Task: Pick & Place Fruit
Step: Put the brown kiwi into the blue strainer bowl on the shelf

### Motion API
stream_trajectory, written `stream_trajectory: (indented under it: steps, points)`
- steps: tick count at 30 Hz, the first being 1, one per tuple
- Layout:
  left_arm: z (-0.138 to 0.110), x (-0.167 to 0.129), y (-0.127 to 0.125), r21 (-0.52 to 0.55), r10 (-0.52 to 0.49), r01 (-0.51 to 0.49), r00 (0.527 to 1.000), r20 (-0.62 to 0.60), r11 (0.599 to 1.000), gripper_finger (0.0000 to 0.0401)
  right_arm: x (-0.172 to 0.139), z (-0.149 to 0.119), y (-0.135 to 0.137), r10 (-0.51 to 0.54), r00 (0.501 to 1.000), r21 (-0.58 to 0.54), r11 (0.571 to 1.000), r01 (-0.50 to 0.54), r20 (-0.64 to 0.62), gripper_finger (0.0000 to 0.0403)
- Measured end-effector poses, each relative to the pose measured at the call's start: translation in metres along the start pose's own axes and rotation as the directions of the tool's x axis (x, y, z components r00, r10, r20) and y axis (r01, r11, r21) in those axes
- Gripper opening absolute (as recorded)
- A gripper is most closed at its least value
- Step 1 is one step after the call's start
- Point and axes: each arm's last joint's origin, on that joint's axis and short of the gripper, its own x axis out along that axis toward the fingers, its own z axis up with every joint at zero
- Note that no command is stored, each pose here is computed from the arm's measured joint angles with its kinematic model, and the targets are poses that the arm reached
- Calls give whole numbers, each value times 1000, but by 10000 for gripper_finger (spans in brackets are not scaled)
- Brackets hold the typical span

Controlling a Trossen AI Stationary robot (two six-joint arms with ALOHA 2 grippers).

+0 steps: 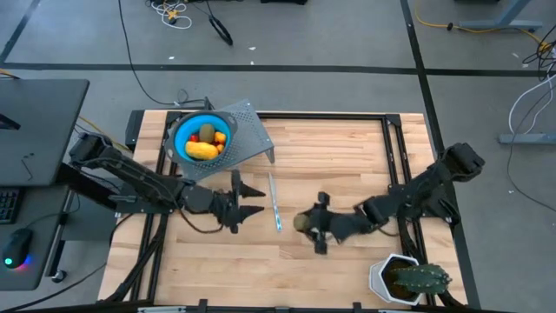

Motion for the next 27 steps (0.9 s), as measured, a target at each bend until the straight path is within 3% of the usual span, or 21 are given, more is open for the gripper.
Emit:
stream_trajectory:
  steps: [4,9,20,27]
  points:
    - [0,5,-19,199,-38,42,999,-25,979,232,13,15,-24,28,997,90,995,-34,67,225]
    - [-3,12,-38,300,-34,59,995,-90,952,265,25,27,-49,172,979,163,968,-188,112,228]
    - [-2,22,-51,299,-58,65,998,-33,952,367,59,22,-54,287,933,135,938,-320,216,229]
    - [0,25,-46,266,-90,74,995,49,961,399,72,23,-56,279,902,107,938,-329,331,229]
